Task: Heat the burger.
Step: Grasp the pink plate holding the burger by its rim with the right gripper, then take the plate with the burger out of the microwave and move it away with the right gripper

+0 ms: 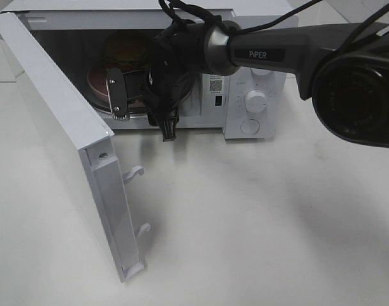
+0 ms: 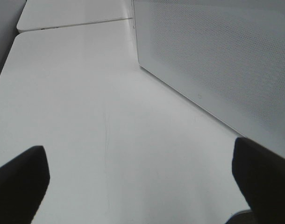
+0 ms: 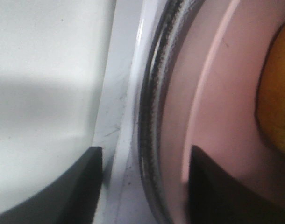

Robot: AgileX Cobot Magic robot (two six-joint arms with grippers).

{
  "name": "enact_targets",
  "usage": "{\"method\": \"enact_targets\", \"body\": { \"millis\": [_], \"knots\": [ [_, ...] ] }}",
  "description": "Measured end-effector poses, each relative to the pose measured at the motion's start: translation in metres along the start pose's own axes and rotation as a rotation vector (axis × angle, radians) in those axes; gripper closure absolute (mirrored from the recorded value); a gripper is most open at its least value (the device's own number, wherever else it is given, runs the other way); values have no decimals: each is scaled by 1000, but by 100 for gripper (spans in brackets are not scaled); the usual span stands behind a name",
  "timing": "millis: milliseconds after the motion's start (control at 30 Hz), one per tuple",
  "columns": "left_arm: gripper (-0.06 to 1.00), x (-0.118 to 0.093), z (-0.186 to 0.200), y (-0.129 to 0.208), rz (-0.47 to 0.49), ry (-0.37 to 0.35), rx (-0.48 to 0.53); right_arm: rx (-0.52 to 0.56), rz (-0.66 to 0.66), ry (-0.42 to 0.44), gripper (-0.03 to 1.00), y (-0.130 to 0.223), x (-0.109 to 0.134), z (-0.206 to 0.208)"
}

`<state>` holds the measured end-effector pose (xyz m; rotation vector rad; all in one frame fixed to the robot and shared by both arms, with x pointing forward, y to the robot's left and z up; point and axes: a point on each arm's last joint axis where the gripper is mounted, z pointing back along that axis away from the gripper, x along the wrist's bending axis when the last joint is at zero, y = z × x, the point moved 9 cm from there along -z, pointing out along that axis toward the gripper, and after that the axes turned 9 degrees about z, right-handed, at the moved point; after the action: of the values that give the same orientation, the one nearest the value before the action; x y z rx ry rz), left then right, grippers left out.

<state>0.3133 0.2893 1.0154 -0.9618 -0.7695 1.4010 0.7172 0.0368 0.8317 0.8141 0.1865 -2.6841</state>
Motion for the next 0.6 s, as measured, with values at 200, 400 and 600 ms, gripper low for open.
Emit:
{"method": "enact_targets", "body": {
  "millis": [200, 400, 600],
  "knots": [
    [-4, 0, 0, 0, 0, 0, 0, -11, 43, 8, 85, -6, -3, 3],
    [-4, 0, 0, 0, 0, 0, 0, -9, 45, 4, 85, -5, -2, 4],
    [-4, 0, 0, 0, 0, 0, 0, -23, 61, -2, 85, -7, -3, 8]
  ]
}}
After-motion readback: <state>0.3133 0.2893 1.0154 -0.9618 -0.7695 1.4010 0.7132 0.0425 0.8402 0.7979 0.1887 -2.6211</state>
